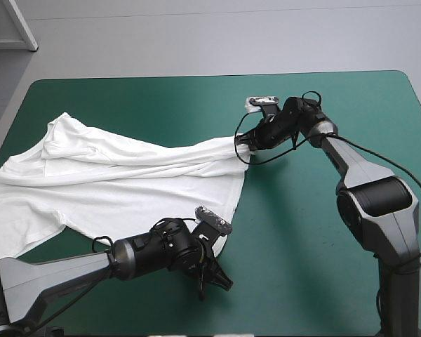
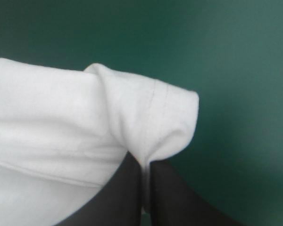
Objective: Fold the cloth
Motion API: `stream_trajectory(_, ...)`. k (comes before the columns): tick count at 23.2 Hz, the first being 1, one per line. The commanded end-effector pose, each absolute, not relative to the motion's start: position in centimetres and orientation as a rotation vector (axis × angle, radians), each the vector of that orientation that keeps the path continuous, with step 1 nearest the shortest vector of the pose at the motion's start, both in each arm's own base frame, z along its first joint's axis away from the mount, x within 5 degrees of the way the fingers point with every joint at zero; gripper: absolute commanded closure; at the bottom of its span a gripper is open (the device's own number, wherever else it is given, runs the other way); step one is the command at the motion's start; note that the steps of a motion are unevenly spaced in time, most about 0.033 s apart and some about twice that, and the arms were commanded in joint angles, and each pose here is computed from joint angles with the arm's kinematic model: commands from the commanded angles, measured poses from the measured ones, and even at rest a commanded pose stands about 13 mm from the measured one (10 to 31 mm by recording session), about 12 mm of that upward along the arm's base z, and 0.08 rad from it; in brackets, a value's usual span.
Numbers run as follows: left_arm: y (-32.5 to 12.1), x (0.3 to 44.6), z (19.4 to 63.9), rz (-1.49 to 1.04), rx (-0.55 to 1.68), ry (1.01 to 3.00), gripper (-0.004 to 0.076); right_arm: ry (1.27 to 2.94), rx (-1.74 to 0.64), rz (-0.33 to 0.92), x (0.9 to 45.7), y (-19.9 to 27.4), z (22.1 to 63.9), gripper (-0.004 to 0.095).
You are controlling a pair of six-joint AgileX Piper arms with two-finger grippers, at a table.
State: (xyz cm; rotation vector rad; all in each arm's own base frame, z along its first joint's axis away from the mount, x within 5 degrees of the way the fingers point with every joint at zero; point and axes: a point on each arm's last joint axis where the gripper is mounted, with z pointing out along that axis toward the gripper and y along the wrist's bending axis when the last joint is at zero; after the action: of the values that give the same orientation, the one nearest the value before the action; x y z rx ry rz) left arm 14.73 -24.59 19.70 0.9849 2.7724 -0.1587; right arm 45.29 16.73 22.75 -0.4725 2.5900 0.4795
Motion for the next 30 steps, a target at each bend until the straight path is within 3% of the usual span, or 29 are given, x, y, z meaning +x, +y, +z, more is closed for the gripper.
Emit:
stream_trajectory(1,-24.7,13.1,18.2,-0.197,0.921,2.912,0.0734,2.399,-0.46,0.466,43.8,16.1,31.5,0.0925)
stream_trajectory(5,-23.8,14.2,22.8,-0.043,0.955,2.773,0.0734,2.291,-0.459,0.478,41.6,15.5,38.2,0.0924)
stream_trajectory(9,-20.8,15.9,35.8,0.107,0.827,2.412,0.0734,2.056,-0.38,0.464,36.9,13.6,48.2,0.0924)
stream_trajectory(12,-16.5,15.3,47.1,0.09,0.697,2.075,0.0734,1.833,-0.283,0.376,31.4,10.9,55.9,0.0924)
stream_trajectory(18,-9.7,13.1,59.1,0.105,0.546,1.691,0.0734,1.512,-0.199,0.319,21.5,7.0,64.2,0.0924)
stream_trajectory(22,-4.9,11.7,64.3,0.302,0.35,1.495,0.0734,1.31,-0.157,0.301,14.8,4.6,67.5,0.0924)
stream_trajectory(30,-1.1,9.4,68.0,0.29,0.216,1.284,0.0734,1.127,-0.142,0.305,7.5,2.3,69.5,0.0924)
